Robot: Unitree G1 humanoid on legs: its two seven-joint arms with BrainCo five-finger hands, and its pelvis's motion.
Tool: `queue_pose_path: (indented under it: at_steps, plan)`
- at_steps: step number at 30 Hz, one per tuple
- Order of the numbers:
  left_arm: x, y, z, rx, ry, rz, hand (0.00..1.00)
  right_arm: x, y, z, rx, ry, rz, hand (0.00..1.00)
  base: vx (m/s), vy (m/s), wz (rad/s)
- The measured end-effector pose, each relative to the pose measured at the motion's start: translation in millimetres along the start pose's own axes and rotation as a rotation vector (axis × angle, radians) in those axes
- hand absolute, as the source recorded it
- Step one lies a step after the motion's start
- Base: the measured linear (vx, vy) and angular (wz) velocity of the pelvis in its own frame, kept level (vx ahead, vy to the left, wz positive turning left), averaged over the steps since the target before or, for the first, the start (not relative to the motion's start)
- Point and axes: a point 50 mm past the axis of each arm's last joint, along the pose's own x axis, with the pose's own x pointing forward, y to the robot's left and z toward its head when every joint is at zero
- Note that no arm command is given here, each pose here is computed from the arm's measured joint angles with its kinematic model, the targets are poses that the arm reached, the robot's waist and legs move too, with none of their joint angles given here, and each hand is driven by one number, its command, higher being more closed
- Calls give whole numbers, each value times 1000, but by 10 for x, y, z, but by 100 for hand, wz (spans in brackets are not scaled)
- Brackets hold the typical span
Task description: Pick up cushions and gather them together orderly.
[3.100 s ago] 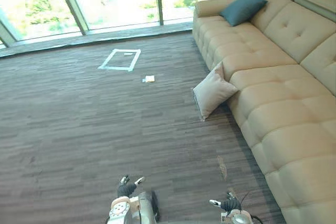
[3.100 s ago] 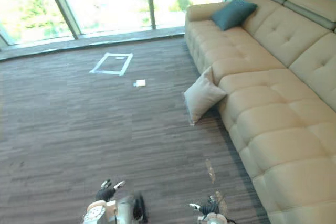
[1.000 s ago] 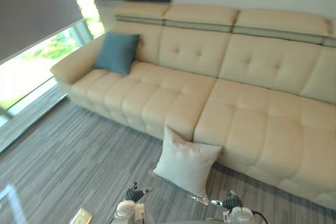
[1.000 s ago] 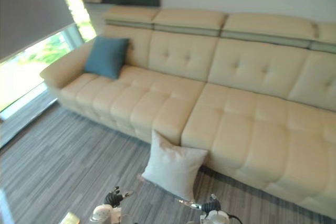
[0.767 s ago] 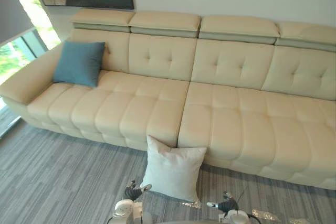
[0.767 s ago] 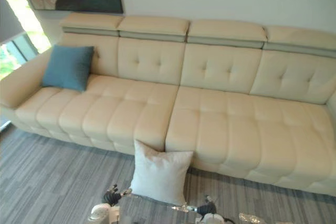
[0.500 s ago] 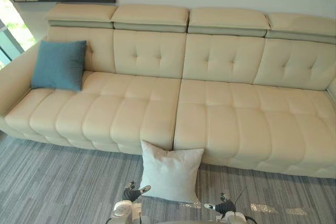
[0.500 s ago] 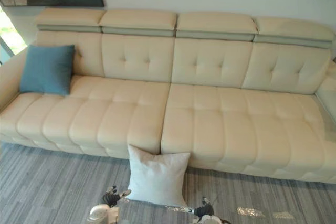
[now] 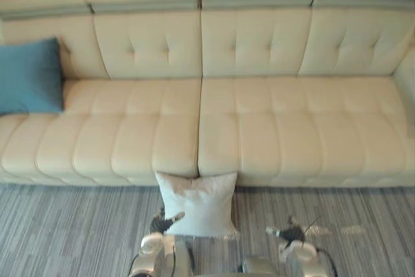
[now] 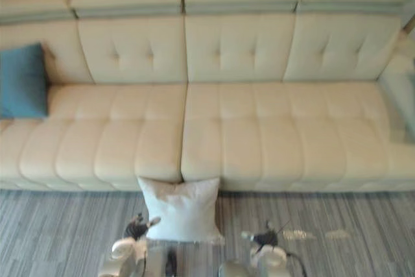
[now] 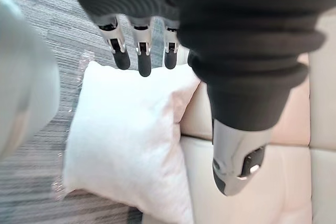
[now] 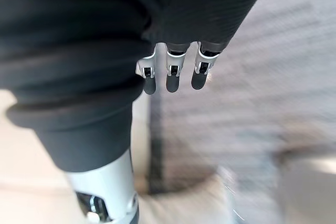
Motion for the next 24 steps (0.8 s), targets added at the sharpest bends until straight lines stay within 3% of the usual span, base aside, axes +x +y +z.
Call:
queue_pose_path:
  at_steps: [4,10,15,24]
  plan:
    - [56,-13,347,-108,-119,28,0,58,35,448,43,-152,-4,0,-18,-86,-12]
    - [74,-69,671,-200,-226,37,0,56,21,594,73,-203,-32,0,44,-135,29]
    - [125,-64,901,-285,-274,64,0,109,35,1005,107,-319,-30,0,-34,-212,8]
    - [138,-93,1174,-342,-343,68,0,110,-36,1059,165,-329,-75,0,-105,-94,17]
